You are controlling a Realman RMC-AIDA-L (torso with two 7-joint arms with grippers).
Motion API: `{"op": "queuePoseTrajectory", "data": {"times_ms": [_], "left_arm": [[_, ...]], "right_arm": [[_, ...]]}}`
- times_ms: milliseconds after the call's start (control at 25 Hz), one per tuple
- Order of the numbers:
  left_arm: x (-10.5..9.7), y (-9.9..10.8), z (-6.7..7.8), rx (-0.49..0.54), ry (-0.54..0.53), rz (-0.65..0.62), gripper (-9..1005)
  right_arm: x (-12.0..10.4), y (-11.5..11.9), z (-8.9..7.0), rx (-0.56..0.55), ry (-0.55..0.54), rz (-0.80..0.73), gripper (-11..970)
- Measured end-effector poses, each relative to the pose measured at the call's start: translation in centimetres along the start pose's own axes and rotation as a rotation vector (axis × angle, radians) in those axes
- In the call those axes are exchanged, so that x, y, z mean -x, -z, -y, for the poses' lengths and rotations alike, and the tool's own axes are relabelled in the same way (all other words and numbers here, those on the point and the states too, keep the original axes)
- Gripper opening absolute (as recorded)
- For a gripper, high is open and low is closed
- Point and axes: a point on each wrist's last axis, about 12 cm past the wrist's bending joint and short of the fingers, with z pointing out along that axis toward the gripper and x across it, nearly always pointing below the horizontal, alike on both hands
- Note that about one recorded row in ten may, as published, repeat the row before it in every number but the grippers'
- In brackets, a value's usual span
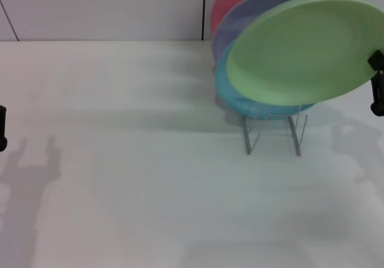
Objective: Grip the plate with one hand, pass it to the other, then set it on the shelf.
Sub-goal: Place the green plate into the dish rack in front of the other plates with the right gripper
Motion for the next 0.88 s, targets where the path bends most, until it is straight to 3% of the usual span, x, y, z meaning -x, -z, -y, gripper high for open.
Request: {"op": "queuePoseTrajectory", "data": {"times_ms": [880], "left_arm": [[0.0, 0.2, 0.1, -0.008, 0.001, -0.006, 577]], "right_arm": [[-1.5, 0.2, 0.4, 0.025, 0.0, -0.027, 20]]}}
